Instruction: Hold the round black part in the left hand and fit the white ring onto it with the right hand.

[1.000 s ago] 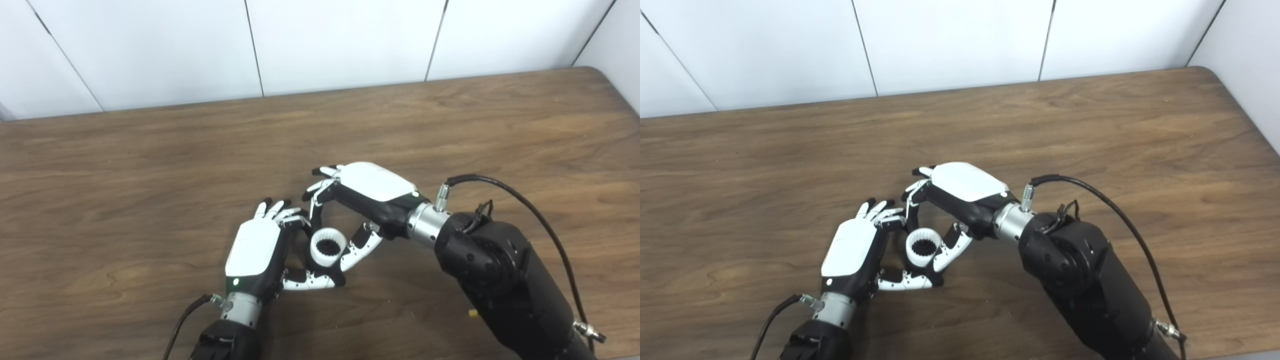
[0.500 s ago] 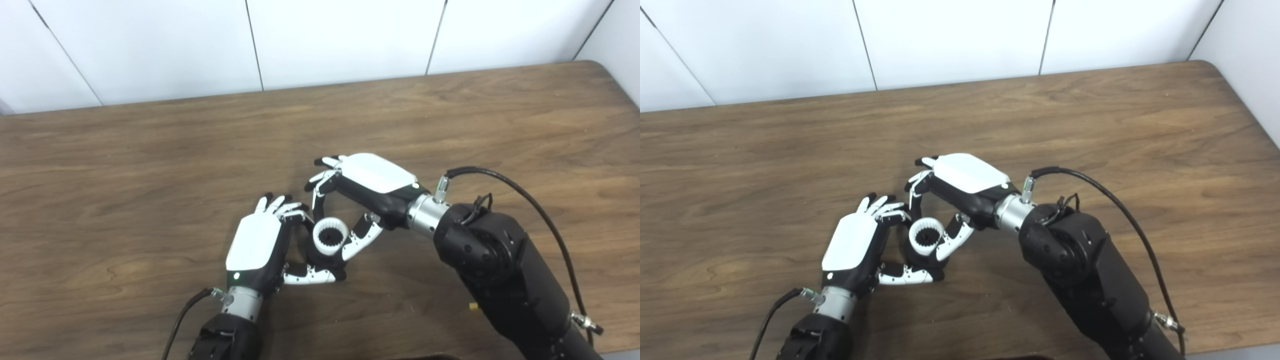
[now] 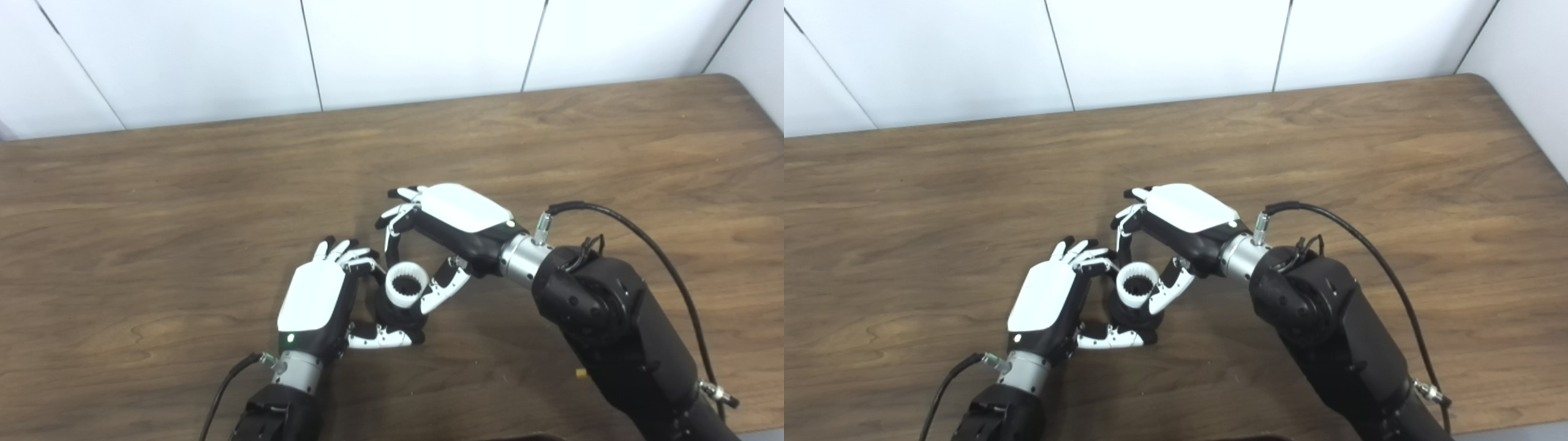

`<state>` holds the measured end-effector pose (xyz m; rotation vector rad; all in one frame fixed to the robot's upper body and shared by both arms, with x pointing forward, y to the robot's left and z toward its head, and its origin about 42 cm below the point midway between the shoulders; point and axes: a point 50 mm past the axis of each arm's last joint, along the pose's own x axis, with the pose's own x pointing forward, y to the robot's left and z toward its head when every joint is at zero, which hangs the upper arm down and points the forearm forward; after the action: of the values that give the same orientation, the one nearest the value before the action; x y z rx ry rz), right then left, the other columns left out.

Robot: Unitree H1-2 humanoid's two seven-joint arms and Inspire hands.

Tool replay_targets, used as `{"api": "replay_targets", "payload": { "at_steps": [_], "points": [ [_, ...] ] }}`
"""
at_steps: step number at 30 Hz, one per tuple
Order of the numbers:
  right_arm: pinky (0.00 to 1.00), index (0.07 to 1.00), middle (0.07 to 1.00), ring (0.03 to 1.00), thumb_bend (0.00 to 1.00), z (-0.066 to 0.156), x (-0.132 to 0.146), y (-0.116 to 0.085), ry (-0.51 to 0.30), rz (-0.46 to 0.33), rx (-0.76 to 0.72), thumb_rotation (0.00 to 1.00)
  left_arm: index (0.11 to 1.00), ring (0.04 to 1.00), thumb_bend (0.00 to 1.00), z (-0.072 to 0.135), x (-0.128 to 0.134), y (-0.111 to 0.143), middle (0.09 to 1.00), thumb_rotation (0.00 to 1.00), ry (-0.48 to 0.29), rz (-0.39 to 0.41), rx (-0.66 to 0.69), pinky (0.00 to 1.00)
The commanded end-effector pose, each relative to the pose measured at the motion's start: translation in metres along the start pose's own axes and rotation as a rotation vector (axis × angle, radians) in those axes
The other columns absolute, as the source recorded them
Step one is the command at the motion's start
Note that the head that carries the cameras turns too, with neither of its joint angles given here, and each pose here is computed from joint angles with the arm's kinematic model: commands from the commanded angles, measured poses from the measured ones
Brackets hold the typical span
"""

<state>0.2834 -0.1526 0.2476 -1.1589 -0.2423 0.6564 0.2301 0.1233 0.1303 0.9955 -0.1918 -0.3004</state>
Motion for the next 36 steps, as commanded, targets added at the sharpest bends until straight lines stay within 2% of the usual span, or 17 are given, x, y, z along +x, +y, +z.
{"api": "replay_targets", "payload": {
  "at_steps": [1,36],
  "points": [
    [1.0,0.483,0.822,0.969,0.52,0.0049,0.0014,-0.0133,-0.034,-0.055,-0.041,0.13,0.484,0.915,0.52,0.01,0.0004,0.0015,0.788,0.06,-0.03,-0.007,-0.001,1.0],
    [1.0,0.483,0.829,0.962,0.52,0.0001,0.0009,-0.007,-0.024,-0.019,-0.04,0.13,0.484,0.916,0.52,0.0133,0.0046,0.0009,0.79,0.06,-0.03,-0.005,0.003,1.0]
  ]
}}
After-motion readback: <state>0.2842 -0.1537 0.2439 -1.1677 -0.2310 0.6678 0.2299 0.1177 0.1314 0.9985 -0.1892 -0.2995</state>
